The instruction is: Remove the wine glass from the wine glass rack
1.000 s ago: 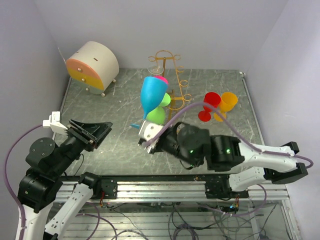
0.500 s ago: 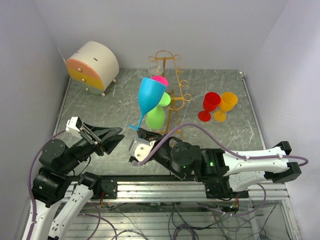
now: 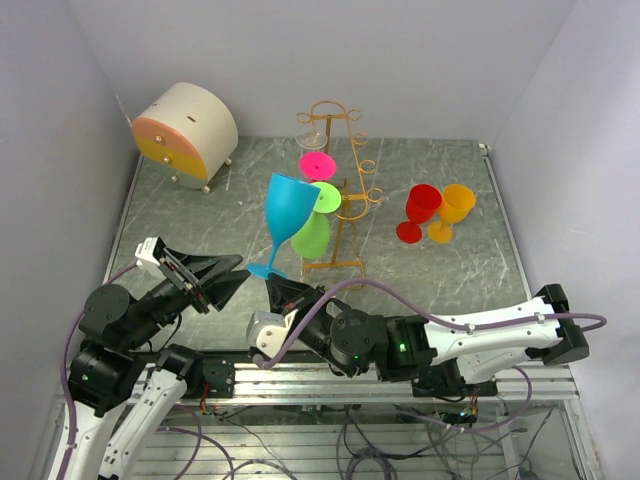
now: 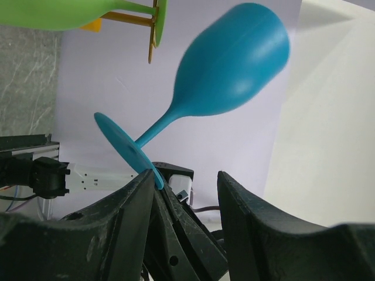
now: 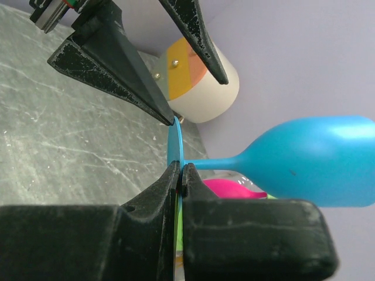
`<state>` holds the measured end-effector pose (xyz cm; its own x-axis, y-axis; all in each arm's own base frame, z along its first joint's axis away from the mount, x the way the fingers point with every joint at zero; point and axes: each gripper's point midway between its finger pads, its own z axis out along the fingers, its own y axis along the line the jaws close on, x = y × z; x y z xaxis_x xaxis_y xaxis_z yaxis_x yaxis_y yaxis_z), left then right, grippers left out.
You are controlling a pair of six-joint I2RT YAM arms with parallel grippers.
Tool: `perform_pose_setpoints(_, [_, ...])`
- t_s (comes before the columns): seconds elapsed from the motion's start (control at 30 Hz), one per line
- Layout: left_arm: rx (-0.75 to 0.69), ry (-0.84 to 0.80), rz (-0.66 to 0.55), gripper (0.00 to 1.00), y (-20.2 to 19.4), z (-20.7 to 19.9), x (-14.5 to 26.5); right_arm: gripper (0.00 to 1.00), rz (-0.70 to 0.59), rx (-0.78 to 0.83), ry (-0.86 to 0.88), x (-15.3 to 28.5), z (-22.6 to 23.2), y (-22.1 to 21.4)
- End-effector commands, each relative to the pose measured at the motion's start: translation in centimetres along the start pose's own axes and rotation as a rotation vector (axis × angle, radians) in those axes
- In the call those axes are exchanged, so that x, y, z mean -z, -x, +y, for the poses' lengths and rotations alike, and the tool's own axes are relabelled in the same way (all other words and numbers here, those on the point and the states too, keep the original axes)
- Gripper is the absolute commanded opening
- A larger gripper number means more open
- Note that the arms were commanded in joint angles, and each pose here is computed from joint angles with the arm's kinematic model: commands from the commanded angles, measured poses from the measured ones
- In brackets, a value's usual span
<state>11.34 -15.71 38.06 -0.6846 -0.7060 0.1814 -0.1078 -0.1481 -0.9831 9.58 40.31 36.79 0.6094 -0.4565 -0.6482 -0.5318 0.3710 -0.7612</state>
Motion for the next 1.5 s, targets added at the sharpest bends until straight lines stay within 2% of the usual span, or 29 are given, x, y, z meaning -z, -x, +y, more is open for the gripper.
perform_pose_setpoints(0.0, [-0.004,-0.029,0.077,0.57,-1.5,-1.0,0.6,0.0,-0.065,-0.005,-0.044,0.6,-0.2,1.6])
perform_pose_setpoints(0.53, [-0.018,-0.001,0.072,0.58,-1.4,-0.2,0.5,0.0,-0.121,0.058,-0.111,1.4,-0.8,2.9])
perform_pose_setpoints(1.23, [-0.018,0.038,0.088,0.57,-1.0,1.2,-0.8,0.0,-0.222,0.158,-0.015,3.0,3.4,6.5])
perform_pose_setpoints(1.47, [-0.022,0.029,0.096,0.48,-0.8,1.4,-1.3,0.0,-0.252,0.141,0.011,3.8,4.3,7.5])
